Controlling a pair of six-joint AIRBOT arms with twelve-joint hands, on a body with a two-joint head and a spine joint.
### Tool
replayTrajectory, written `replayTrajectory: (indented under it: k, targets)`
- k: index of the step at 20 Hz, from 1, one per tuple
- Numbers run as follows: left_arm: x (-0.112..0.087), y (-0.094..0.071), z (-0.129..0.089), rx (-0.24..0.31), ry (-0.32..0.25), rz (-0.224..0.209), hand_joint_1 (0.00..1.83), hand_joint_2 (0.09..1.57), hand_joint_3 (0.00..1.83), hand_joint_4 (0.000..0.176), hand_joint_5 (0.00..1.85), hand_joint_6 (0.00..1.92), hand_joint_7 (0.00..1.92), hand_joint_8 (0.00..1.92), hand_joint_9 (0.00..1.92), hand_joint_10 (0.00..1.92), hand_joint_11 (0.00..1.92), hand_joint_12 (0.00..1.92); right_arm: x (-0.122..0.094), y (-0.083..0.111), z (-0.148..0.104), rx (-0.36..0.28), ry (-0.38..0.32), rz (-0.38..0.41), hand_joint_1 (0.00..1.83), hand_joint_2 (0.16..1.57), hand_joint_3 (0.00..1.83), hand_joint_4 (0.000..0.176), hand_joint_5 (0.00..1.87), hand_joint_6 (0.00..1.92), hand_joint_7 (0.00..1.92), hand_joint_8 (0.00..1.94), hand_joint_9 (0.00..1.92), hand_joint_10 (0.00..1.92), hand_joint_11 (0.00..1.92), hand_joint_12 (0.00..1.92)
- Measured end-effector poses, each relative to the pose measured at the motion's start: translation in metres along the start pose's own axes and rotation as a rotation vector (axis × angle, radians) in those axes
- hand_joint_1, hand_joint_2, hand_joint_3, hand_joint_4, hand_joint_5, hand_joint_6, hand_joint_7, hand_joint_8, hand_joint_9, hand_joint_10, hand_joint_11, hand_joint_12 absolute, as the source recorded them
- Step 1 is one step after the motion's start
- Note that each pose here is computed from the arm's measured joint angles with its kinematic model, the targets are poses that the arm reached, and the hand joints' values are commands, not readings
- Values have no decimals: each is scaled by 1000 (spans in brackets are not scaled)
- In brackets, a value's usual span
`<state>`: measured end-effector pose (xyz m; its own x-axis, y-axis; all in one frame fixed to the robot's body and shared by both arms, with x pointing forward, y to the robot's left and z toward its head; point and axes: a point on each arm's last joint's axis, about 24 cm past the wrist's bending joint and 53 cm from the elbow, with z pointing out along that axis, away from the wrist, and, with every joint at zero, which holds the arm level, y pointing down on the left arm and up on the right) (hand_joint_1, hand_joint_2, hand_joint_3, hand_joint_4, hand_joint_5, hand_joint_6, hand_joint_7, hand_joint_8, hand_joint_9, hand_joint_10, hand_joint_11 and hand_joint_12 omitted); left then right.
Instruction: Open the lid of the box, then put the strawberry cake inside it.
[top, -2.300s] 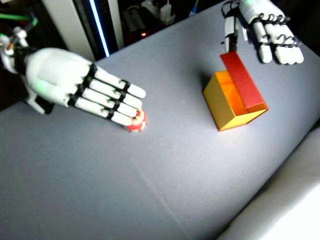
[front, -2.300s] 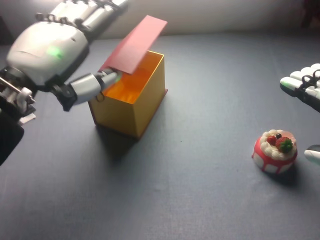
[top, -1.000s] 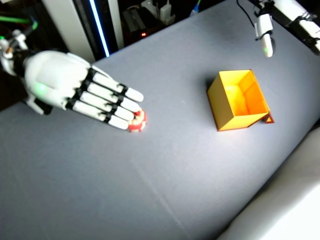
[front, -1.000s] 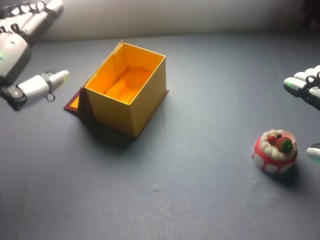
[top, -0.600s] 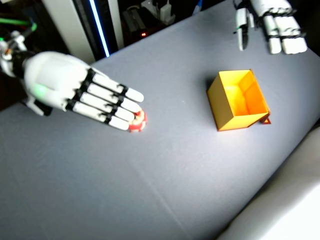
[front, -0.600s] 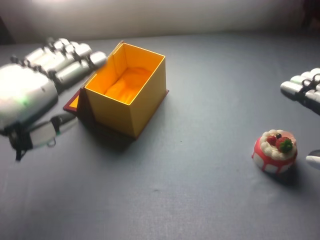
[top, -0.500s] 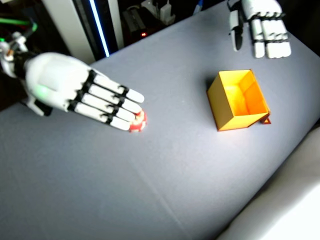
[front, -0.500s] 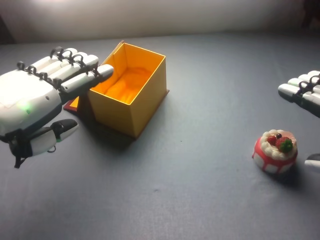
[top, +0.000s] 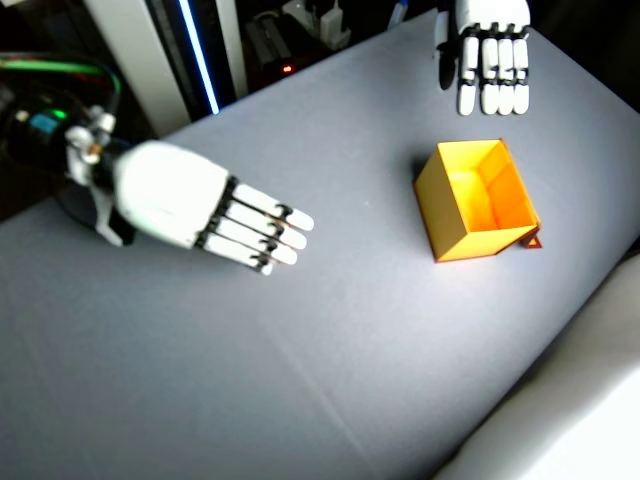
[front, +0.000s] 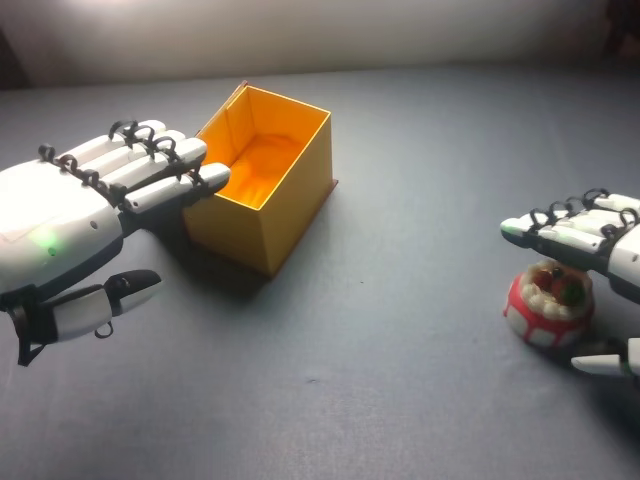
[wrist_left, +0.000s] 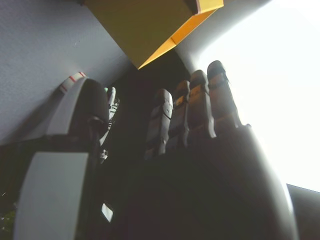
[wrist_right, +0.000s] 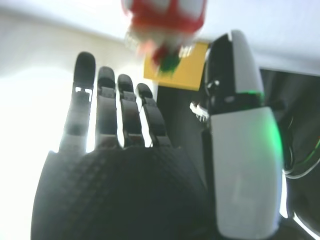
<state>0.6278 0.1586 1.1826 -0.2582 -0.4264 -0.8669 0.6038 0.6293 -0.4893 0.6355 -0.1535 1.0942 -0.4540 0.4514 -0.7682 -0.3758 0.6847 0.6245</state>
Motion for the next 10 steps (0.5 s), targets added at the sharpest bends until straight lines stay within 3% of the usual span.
replayTrajectory:
  k: [1, 2, 3, 4, 5, 7, 8, 10]
  targets:
    - [0, 0, 0, 2, 0, 1, 767, 1379, 9, 15, 91, 8, 0, 0, 0, 0, 0, 0, 1, -2, 3, 8, 4, 3, 1027, 1151, 1, 0, 244, 44, 410, 43, 309, 255, 0, 1396]
    - [0, -1, 0, 3, 2, 2, 763, 1388, 12, 17, 84, 4, 0, 0, 0, 0, 0, 0, 1, -3, 7, 10, 5, 4, 1118, 1164, 0, 0, 444, 156, 640, 322, 435, 770, 92, 1622]
    - [0, -1, 0, 3, 2, 1, 761, 1391, 13, 22, 74, 0, 0, 0, 0, 0, 0, 0, 1, -3, 11, 9, 5, 8, 1280, 1186, 0, 0, 627, 298, 778, 1089, 632, 1193, 424, 1768]
    - [0, -1, 0, 4, 0, 0, 723, 1412, 19, 31, 58, 2, 0, 0, 0, 0, 0, 0, 1, 0, 15, 4, 2, 14, 1216, 1247, 4, 0, 699, 1110, 800, 1571, 996, 1655, 966, 1887]
    - [0, -1, 0, 4, 0, -1, 723, 1412, 19, 31, 58, 2, 0, 0, 0, 0, 0, 0, 0, 2, 17, -1, 1, 13, 1216, 1247, 4, 0, 699, 1110, 800, 1571, 996, 1655, 966, 1887]
    - [1, 0, -1, 2, 1, -2, 720, 1415, 15, 37, 44, 1, 0, 0, 0, 0, 0, 0, 0, 6, 18, -13, 7, 1, 1195, 1283, 3, 0, 660, 1189, 736, 1704, 1037, 1903, 1125, 1920]
    - [2, 1, -2, 0, 4, -2, 728, 1416, 14, 39, 36, 0, 0, 0, 0, 0, 0, 0, -1, 11, 20, -26, 11, -3, 1181, 1292, 1, 0, 646, 1414, 688, 1604, 1071, 1920, 1159, 1921]
    - [4, 1, -3, -1, 7, -2, 693, 1430, 18, 45, 25, 2, 0, 0, 0, 0, 0, 0, -5, 20, 22, -54, 11, -4, 1179, 1291, 0, 0, 647, 1458, 684, 1573, 1058, 1921, 1156, 1921]
